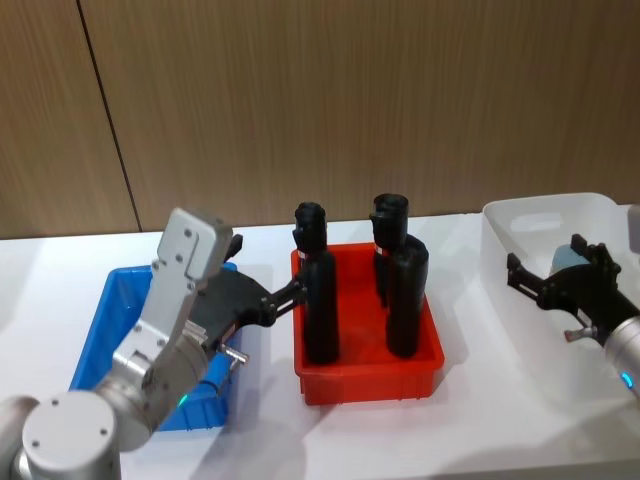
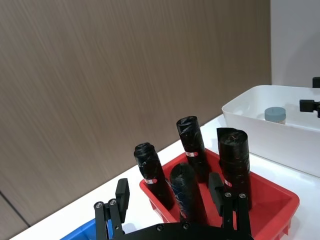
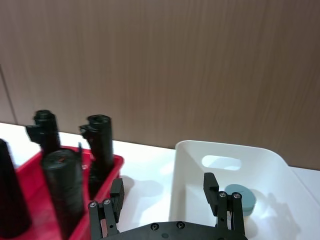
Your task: Pick the cotton swabs from the blue box and place them into the white box.
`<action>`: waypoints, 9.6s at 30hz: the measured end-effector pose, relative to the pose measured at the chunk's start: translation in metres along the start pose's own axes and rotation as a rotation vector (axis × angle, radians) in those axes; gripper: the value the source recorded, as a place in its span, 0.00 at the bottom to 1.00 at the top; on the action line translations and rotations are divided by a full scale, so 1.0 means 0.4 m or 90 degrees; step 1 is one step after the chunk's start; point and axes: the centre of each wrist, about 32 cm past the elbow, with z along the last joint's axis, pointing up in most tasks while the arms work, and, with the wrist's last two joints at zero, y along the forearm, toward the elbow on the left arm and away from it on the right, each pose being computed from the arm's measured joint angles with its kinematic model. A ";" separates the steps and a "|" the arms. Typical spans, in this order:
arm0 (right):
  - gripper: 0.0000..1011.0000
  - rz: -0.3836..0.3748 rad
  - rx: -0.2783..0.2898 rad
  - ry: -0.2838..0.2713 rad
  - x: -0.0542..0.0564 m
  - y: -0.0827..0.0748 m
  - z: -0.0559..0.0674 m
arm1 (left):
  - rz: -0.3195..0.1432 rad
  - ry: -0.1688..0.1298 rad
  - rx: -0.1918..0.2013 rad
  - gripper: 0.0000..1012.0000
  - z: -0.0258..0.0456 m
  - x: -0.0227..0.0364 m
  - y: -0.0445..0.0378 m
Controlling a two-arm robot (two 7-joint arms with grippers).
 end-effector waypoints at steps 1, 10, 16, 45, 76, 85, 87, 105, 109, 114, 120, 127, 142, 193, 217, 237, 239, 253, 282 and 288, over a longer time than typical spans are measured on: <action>0.99 0.003 0.002 0.001 -0.005 -0.005 0.000 | 0.008 -0.004 -0.007 0.99 -0.008 -0.009 0.006; 0.99 0.033 0.024 0.012 -0.068 -0.061 0.003 | 0.041 -0.019 -0.041 0.99 -0.038 -0.050 0.034; 0.99 0.053 0.039 0.024 -0.108 -0.101 0.008 | 0.046 -0.021 -0.047 0.99 -0.043 -0.056 0.038; 0.99 0.075 0.055 0.040 -0.154 -0.150 0.018 | 0.046 -0.020 -0.047 0.99 -0.044 -0.056 0.038; 0.99 0.170 0.012 0.029 -0.060 -0.044 -0.021 | 0.046 -0.020 -0.047 0.99 -0.044 -0.056 0.038; 0.99 0.221 0.012 0.046 -0.025 0.016 -0.031 | 0.046 -0.020 -0.047 0.99 -0.044 -0.056 0.038; 0.99 0.229 0.013 0.050 -0.020 0.025 -0.032 | 0.046 -0.020 -0.047 0.99 -0.044 -0.056 0.038; 0.99 0.302 0.018 0.076 0.009 0.127 -0.051 | 0.046 -0.020 -0.047 0.99 -0.044 -0.056 0.038; 0.99 0.311 0.016 0.078 0.011 0.150 -0.057 | 0.046 -0.020 -0.047 0.99 -0.044 -0.056 0.038; 0.99 0.318 0.011 0.078 0.012 0.171 -0.062 | 0.046 -0.020 -0.047 0.99 -0.044 -0.056 0.038; 0.99 0.325 0.007 0.077 0.011 0.196 -0.068 | 0.046 -0.020 -0.047 0.99 -0.044 -0.056 0.038; 0.99 0.332 0.004 0.076 0.011 0.222 -0.072 | 0.046 -0.020 -0.047 0.99 -0.044 -0.056 0.038; 0.99 0.347 0.003 0.077 0.005 0.270 -0.072 | 0.046 -0.020 -0.047 0.99 -0.044 -0.056 0.038; 0.50 0.349 0.078 0.034 -0.020 0.295 0.085 | 0.046 -0.020 -0.047 0.99 -0.044 -0.056 0.038; 0.50 0.193 0.114 -0.026 0.053 0.192 0.254 | 0.046 -0.020 -0.047 0.99 -0.044 -0.056 0.038; 0.50 0.031 0.023 -0.041 0.166 0.141 0.222 | 0.046 -0.020 -0.047 0.99 -0.044 -0.056 0.038; 0.50 0.019 0.011 -0.038 0.177 0.140 0.213 | 0.046 -0.020 -0.047 0.99 -0.044 -0.056 0.038; 0.65 -0.028 -0.038 -0.010 0.231 0.140 0.162 | 0.046 -0.020 -0.047 0.99 -0.044 -0.056 0.038; 0.99 -0.044 -0.037 0.000 0.258 0.131 0.138 | 0.046 -0.020 -0.047 0.99 -0.044 -0.056 0.038; 0.99 -0.044 -0.037 0.001 0.259 0.130 0.137 | 0.046 -0.020 -0.047 0.99 -0.044 -0.056 0.038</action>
